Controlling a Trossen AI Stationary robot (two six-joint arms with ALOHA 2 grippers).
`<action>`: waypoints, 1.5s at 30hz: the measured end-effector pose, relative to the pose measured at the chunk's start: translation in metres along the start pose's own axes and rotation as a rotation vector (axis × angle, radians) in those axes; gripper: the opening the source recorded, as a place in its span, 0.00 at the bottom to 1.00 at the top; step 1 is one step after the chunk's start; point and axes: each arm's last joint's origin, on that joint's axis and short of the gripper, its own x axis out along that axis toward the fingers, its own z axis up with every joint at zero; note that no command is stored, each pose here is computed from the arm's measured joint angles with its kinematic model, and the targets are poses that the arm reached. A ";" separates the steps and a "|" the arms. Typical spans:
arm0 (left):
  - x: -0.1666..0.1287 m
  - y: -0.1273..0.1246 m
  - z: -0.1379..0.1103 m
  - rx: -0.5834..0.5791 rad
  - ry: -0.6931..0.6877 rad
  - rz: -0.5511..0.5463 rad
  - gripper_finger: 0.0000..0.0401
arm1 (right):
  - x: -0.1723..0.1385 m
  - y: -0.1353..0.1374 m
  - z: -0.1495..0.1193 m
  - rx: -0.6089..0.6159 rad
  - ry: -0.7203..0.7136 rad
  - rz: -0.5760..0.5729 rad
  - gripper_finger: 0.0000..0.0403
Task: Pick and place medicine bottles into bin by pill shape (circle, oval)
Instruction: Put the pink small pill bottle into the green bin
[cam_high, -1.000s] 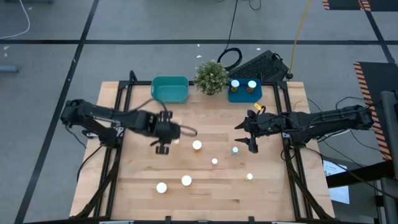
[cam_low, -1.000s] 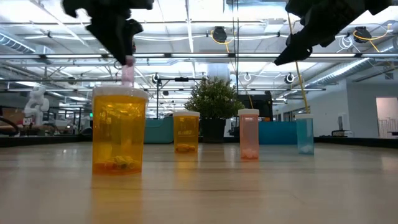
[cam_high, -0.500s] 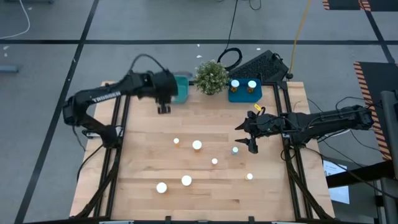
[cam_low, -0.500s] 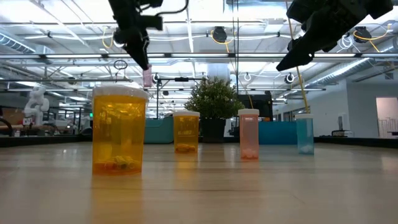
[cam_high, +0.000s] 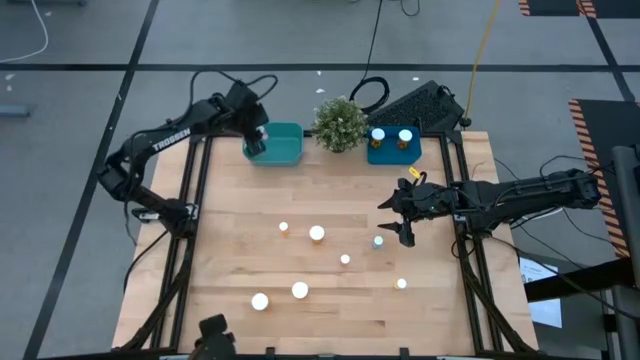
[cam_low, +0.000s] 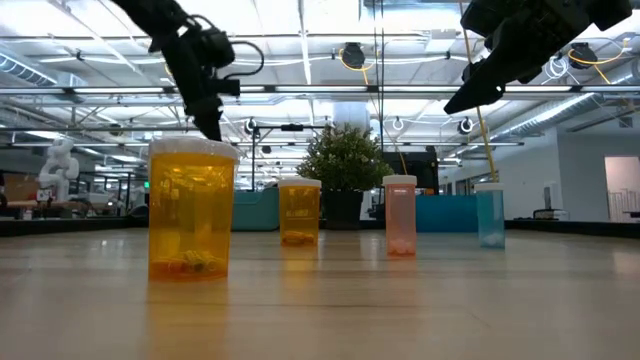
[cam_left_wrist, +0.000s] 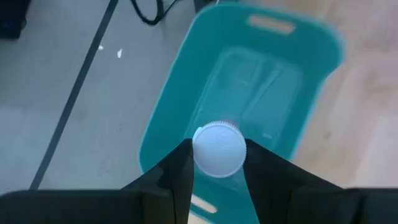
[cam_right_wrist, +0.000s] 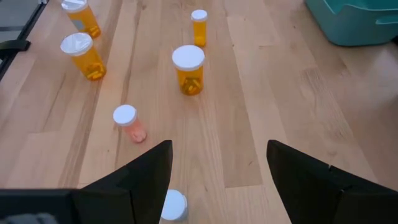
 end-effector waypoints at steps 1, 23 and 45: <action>0.005 0.001 -0.005 -0.002 0.005 0.004 0.33 | 0.000 0.000 0.000 0.000 0.000 0.000 0.63; 0.080 0.014 -0.032 -0.041 0.101 0.010 0.33 | 0.000 0.000 0.006 -0.040 -0.059 0.001 0.63; 0.104 0.026 -0.031 -0.080 0.170 0.064 0.43 | 0.000 0.000 0.006 -0.040 -0.058 0.001 0.63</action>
